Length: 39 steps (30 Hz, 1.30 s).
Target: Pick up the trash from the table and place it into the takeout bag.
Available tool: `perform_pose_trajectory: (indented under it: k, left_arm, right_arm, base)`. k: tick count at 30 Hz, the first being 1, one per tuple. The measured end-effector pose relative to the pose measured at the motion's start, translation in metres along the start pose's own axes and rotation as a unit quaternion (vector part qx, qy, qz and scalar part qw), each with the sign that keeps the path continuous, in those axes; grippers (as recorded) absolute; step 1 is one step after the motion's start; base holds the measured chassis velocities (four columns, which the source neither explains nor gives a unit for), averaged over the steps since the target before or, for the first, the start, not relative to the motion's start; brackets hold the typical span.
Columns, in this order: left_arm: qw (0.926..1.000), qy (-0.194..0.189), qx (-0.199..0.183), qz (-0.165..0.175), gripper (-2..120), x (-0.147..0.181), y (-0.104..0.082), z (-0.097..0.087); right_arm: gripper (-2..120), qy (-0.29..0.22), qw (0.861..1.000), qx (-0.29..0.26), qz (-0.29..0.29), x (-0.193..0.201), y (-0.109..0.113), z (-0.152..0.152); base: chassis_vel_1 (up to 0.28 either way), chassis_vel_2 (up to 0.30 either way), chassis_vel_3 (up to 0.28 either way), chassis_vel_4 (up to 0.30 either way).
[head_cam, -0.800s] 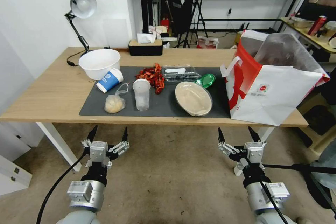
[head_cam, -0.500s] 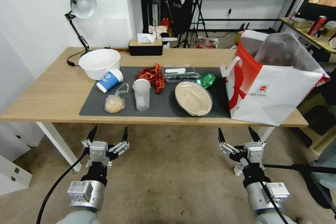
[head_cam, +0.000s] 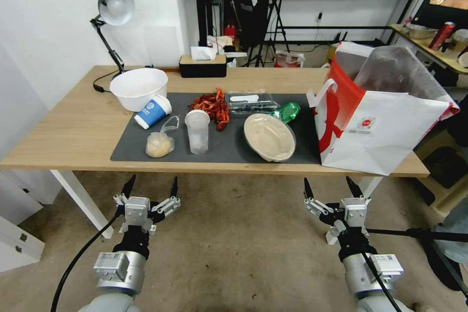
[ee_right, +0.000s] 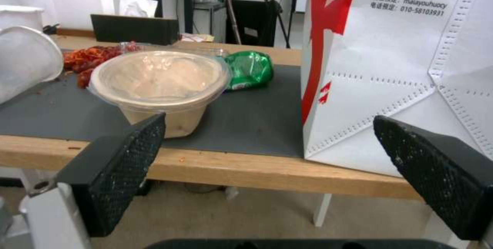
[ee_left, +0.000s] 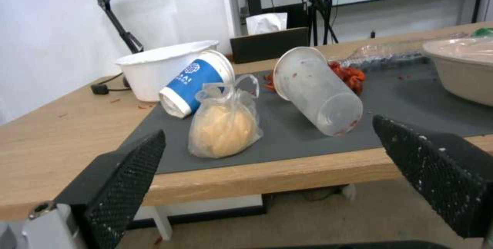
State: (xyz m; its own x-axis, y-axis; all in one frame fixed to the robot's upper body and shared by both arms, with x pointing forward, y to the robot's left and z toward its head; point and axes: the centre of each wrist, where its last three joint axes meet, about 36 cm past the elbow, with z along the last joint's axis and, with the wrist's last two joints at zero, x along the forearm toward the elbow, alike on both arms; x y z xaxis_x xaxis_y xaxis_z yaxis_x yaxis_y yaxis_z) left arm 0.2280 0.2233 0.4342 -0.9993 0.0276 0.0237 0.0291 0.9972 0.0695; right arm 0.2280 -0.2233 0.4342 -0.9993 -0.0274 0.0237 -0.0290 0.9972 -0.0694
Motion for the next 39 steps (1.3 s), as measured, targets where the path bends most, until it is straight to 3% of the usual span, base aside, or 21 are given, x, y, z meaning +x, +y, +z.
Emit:
perform_pose_trajectory:
  k: [11,15,18,22,29,32,34,39]
  left_arm:
    - [0.9999,0.009,0.012,0.0,100,-0.004,-0.001,-0.004]
    - [0.9988,0.026,0.042,0.003,100,-0.014,-0.004,-0.016]
    - [0.9943,0.054,0.09,0.018,100,-0.026,-0.009,-0.034]
    - [0.9904,0.051,0.124,0.035,100,-0.037,-0.01,-0.045]
    - [0.9904,0.041,0.126,0.042,100,-0.039,-0.01,-0.043]
    - [0.9908,0.035,0.124,0.043,100,-0.039,-0.01,-0.04]
    - [0.9915,0.026,0.121,0.042,100,-0.038,-0.009,-0.037]
    - [0.9918,0.021,0.119,0.042,100,-0.036,-0.008,-0.036]
  right_arm:
    - [100,0.006,1.0,-0.004,0.003,-0.002,-0.001,-0.002]
    - [100,0.021,1.0,-0.015,0.017,-0.01,-0.007,-0.011]
    - [100,0.05,0.997,-0.038,0.04,-0.023,-0.016,-0.028]
    - [100,0.07,0.995,-0.055,0.053,-0.031,-0.023,-0.04]
    - [100,0.085,0.992,-0.068,0.06,-0.036,-0.028,-0.05]
    - [100,0.081,0.992,-0.074,0.058,-0.038,-0.028,-0.05]
    - [100,0.038,0.991,-0.126,0.026,-0.055,-0.019,-0.035]
    - [100,0.004,0.985,-0.173,-0.007,-0.068,-0.007,-0.025]
  base:
    - [0.0,0.0,0.0,0.0]
    - [0.0,0.0,0.0,0.0]
    - [0.0,0.0,0.0,0.0]
    - [0.0,0.0,0.0,0.0]
    - [0.0,0.0,0.0,0.0]
    - [0.0,0.0,0.0,0.0]
    - [0.0,0.0,0.0,0.0]
    - [0.0,0.0,0.0,0.0]
